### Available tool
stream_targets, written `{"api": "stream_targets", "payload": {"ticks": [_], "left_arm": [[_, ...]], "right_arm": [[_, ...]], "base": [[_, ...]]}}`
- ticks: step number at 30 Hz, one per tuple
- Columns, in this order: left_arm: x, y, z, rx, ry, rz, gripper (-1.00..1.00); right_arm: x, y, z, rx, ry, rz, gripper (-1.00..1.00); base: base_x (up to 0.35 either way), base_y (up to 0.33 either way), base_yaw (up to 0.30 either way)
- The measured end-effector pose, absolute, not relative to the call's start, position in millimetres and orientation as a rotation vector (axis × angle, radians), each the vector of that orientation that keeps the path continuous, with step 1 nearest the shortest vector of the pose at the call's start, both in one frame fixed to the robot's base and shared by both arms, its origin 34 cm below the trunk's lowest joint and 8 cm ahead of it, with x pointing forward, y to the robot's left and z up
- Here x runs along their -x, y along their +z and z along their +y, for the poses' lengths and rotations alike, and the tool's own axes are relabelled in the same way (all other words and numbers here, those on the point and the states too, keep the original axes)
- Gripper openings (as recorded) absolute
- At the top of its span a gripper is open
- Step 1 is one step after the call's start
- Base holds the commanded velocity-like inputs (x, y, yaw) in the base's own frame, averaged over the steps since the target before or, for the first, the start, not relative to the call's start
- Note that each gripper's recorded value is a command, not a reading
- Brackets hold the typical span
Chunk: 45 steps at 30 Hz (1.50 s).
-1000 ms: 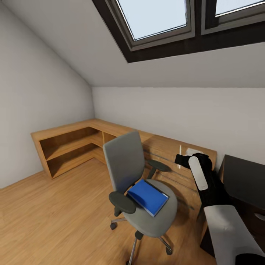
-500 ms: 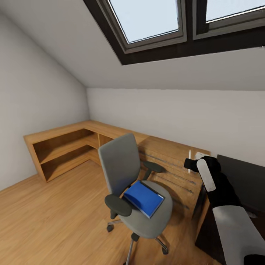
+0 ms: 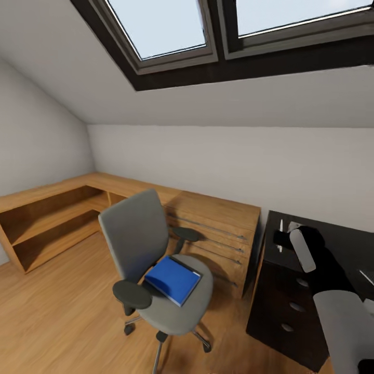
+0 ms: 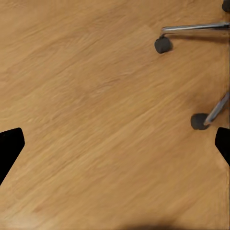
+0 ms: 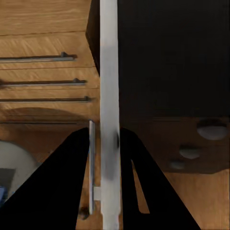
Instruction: In the bedroom, organize the workspace by keeping the computer under the desk, ensuring the monitor is on the desk, placing the keyboard on the desk next to the monitor, placing the mouse on the desk next to the keyboard, moving the folder from the swivel chair onto the desk next to the mouse, stacking the notebook on top of the folder with the pen on top of the notebook, and positioning the swivel chair next to the desk.
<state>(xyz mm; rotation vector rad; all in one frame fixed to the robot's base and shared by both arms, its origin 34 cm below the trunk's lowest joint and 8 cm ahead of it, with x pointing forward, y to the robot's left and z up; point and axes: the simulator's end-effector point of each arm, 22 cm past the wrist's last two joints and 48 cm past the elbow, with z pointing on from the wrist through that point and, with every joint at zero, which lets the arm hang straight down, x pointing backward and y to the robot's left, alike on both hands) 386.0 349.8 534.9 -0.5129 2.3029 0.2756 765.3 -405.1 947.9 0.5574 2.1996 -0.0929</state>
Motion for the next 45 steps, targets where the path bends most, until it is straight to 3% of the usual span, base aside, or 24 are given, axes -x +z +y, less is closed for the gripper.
{"api": "stream_targets", "payload": {"ticks": [5,11,24,45], "left_arm": [[-386.3,535.6,349.9,0.511,0.276,2.296,1.0],[-380.3,543.2,366.7,0.497,0.309,2.233,1.0],[-356.3,554.5,373.7,0.473,0.346,2.131,1.0],[-321.6,555.1,370.8,0.46,0.361,2.12,1.0]], "right_arm": [[-765.2,946.4,-421.2,-0.554,-0.194,2.174,-1.0],[-780.5,951.9,-384.3,-0.379,-0.265,2.142,-1.0],[-776.1,908.9,-387.5,-0.373,-0.289,2.214,-1.0],[-785.3,852.0,-456.3,-0.384,-0.369,2.209,-1.0]], "base": [[0.0,-0.079,-0.282],[0.255,-0.084,-0.022],[0.192,-0.024,-0.001],[0.001,0.0,0.0]]}}
